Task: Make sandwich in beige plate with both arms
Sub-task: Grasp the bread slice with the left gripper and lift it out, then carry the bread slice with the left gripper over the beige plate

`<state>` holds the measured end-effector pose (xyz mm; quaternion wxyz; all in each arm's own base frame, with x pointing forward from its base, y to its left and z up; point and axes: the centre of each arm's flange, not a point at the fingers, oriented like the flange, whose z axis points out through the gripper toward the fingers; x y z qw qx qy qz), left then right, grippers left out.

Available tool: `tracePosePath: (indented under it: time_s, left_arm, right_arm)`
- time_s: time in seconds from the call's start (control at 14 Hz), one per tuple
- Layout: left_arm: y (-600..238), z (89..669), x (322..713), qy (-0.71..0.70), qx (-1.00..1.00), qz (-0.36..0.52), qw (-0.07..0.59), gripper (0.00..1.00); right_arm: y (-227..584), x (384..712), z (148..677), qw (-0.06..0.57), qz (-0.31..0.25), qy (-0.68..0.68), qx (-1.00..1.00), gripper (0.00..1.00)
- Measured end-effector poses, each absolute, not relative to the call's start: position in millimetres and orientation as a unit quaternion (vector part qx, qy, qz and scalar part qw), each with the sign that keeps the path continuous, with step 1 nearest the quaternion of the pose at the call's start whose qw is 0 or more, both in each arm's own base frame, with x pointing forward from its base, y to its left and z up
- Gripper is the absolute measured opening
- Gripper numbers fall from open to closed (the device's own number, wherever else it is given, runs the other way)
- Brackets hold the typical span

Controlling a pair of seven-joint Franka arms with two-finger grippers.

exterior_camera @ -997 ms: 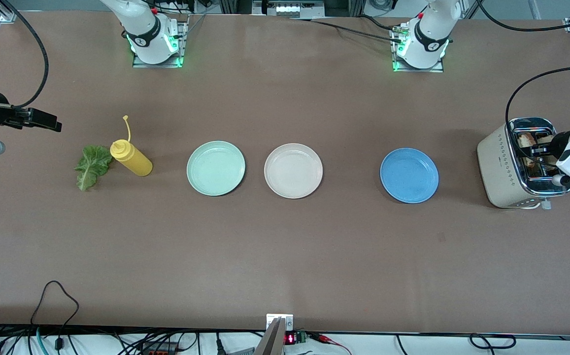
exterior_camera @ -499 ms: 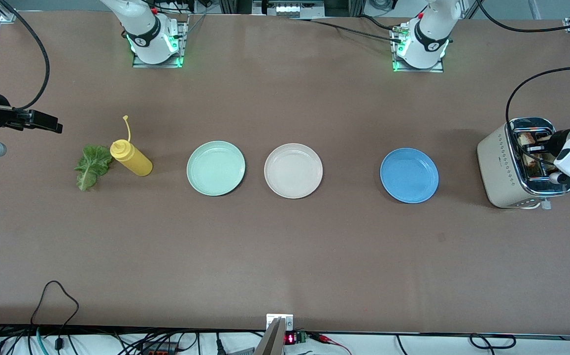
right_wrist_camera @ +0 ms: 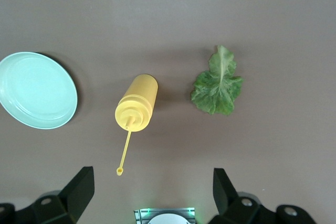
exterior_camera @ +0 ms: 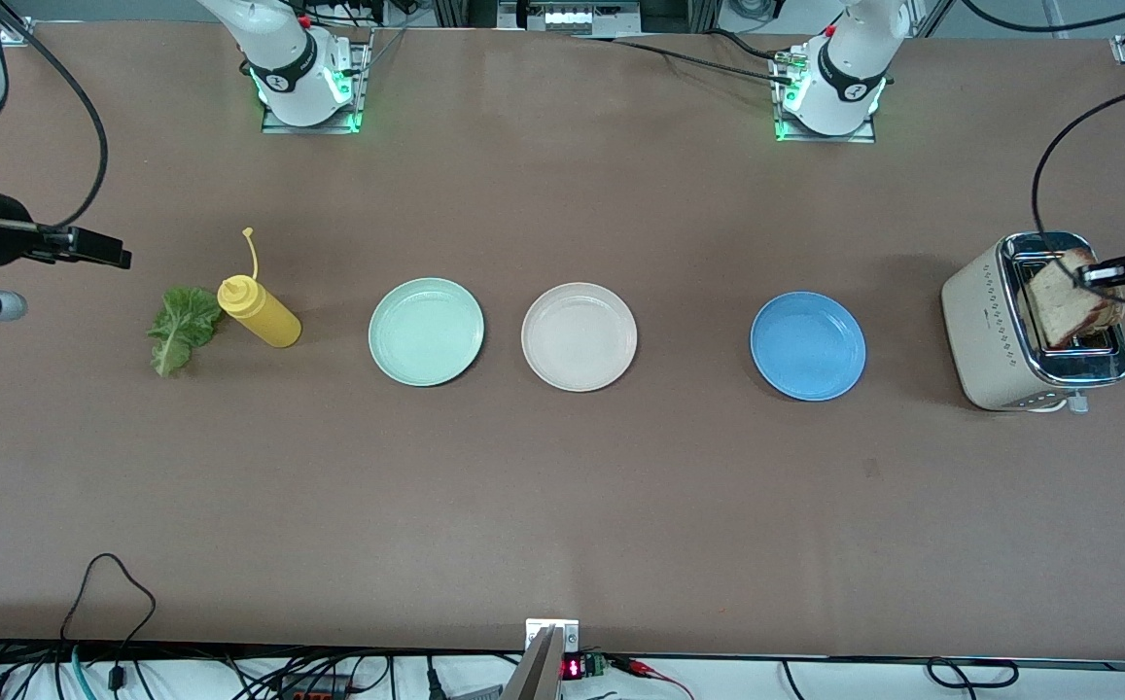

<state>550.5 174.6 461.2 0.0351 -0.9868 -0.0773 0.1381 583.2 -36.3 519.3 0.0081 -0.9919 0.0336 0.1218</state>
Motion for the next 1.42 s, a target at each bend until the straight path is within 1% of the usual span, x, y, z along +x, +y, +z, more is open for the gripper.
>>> tracePosePath:
  time_s: [0.21, 0.5, 0.71, 0.85, 1.07, 1.14, 1.21, 1.42]
  left_arm:
    - [150, 506, 551, -0.032, -0.991, 0.122, 0.046, 0.09]
    - [105, 530, 548, 0.068, -0.989, 0.124, 0.044, 0.09]
    - [42, 529, 554, 0.141, -0.981, 0.127, 0.044, 0.09]
    - [-28, 521, 556, 0.177, -0.974, 0.129, 0.049, 0.09]
    - [-125, 494, 549, 0.221, -0.964, 0.140, 0.050, 0.09]
    - [-149, 482, 549, 0.235, -0.961, 0.141, 0.034, 0.09]
    - [-170, 469, 549, 0.242, -0.960, 0.142, 0.003, 0.09]
    - [-218, 423, 559, 0.228, -0.957, 0.143, -0.109, 0.09]
  right_arm:
    - [-44, 587, 502, 0.009, 0.139, 0.040, -0.990, 1.00]
    - [-53, 585, 500, 0.011, 0.148, 0.047, -0.988, 1.00]
    - [-53, 584, 499, 0.011, 0.150, 0.046, -0.987, 1.00]
    - [-54, 584, 499, 0.011, 0.151, 0.047, -0.987, 1.00]
    - [-58, 584, 499, 0.012, 0.152, 0.051, -0.987, 1.00]
    - [-58, 584, 499, 0.012, 0.152, 0.051, -0.987, 1.00]
    - [-59, 584, 499, 0.012, 0.152, 0.051, -0.987, 1.00]
    - [-59, 584, 498, 0.012, 0.152, 0.052, -0.987, 1.00]
